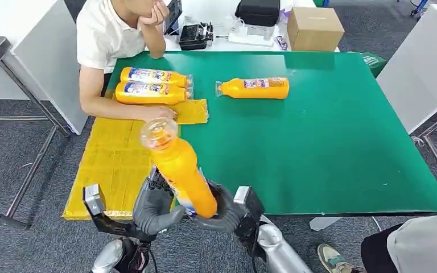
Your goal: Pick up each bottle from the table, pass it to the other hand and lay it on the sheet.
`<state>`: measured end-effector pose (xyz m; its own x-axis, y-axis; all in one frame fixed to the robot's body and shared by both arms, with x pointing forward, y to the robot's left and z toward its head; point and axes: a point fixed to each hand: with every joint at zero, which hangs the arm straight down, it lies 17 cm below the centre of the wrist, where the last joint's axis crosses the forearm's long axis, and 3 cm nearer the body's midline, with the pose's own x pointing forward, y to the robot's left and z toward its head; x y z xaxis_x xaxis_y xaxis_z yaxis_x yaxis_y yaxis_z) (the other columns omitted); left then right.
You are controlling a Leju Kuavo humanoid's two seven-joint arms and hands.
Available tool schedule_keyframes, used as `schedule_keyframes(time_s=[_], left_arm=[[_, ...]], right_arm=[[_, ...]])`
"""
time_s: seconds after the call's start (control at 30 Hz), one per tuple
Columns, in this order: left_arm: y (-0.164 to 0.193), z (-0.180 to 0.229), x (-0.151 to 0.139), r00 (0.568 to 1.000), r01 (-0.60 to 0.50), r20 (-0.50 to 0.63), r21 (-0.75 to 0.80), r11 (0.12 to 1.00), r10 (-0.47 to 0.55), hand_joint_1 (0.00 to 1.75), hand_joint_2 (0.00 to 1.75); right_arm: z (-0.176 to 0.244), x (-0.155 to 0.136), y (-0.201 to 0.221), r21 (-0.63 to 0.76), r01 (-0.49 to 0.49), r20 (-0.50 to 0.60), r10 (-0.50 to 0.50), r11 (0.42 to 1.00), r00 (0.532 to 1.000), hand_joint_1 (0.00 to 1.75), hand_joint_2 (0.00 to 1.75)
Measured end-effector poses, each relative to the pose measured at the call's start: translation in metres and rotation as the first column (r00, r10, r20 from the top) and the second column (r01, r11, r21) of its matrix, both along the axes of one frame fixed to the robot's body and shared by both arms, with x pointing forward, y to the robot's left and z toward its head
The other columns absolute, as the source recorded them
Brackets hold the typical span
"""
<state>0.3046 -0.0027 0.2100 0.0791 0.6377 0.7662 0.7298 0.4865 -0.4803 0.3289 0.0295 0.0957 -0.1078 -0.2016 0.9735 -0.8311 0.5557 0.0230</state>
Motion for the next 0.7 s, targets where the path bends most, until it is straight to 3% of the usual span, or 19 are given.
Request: schedule_keyframes(time_s=[0.27, 0.5, 0.53, 0.7], left_arm=[[-0.007, -0.027, 0.010, 0.997, -0.080, 0.036, 0.198, 0.977, 0.074, 0.00, 1.75], [-0.008, -0.031, 0.011, 0.996, -0.085, 0.035, 0.223, 0.971, 0.079, 0.05, 1.75], [-0.008, -0.030, 0.011, 0.996, -0.084, 0.032, 0.222, 0.972, 0.079, 1.69, 1.75], [-0.003, -0.026, 0.014, 0.998, -0.044, -0.046, 0.128, 0.991, 0.051, 1.75, 1.75]], right_arm=[[-0.021, 0.009, 0.000, -0.143, 0.075, 0.068, -0.066, 0.987, 0.996, 1.75, 1.75], [-0.031, 0.011, 0.000, -0.201, 0.092, 0.095, -0.075, 0.975, 0.993, 1.75, 1.75], [-0.032, 0.010, 0.001, -0.203, 0.091, 0.096, -0.073, 0.975, 0.993, 1.75, 1.75], [-0.033, 0.010, 0.003, -0.222, 0.086, 0.128, -0.058, 0.971, 0.990, 1.75, 1.75]])
